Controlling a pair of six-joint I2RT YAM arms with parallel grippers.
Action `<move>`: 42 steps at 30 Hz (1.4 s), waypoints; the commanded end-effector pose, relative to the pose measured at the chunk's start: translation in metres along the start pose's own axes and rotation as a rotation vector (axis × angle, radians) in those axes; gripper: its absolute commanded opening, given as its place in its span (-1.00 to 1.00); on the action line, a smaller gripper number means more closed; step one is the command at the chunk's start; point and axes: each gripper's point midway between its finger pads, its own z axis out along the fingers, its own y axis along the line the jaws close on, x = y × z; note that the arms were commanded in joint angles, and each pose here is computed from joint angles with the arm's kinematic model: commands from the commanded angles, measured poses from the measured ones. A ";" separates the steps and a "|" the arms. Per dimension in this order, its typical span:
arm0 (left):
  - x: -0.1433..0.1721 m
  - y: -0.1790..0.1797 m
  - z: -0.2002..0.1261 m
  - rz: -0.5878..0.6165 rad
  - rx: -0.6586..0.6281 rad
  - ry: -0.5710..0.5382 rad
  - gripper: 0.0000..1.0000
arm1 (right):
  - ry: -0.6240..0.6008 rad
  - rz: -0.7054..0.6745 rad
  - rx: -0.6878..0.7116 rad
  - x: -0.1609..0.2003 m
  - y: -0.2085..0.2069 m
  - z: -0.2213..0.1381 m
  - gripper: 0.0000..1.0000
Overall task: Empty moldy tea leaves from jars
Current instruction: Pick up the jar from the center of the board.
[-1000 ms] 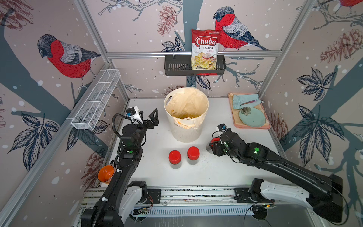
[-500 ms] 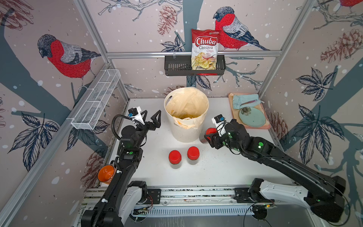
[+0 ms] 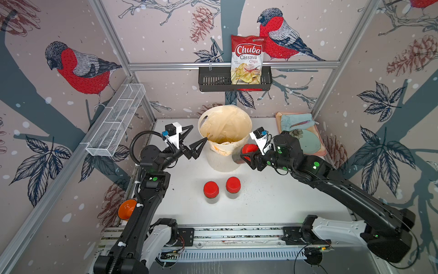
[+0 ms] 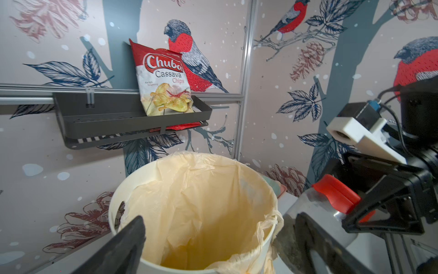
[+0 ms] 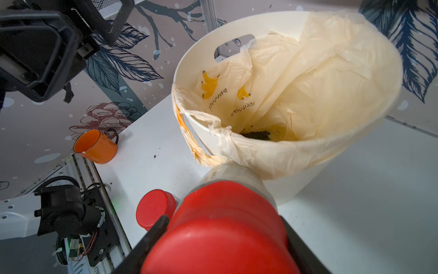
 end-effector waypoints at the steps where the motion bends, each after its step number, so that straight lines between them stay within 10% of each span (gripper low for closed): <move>1: 0.003 -0.014 0.012 0.098 0.079 0.061 0.92 | -0.082 -0.074 -0.076 -0.033 0.012 -0.001 -0.07; 42: 0.013 -0.047 0.051 0.177 0.443 0.225 0.91 | -0.222 -0.320 -0.430 -0.115 0.056 0.019 -0.08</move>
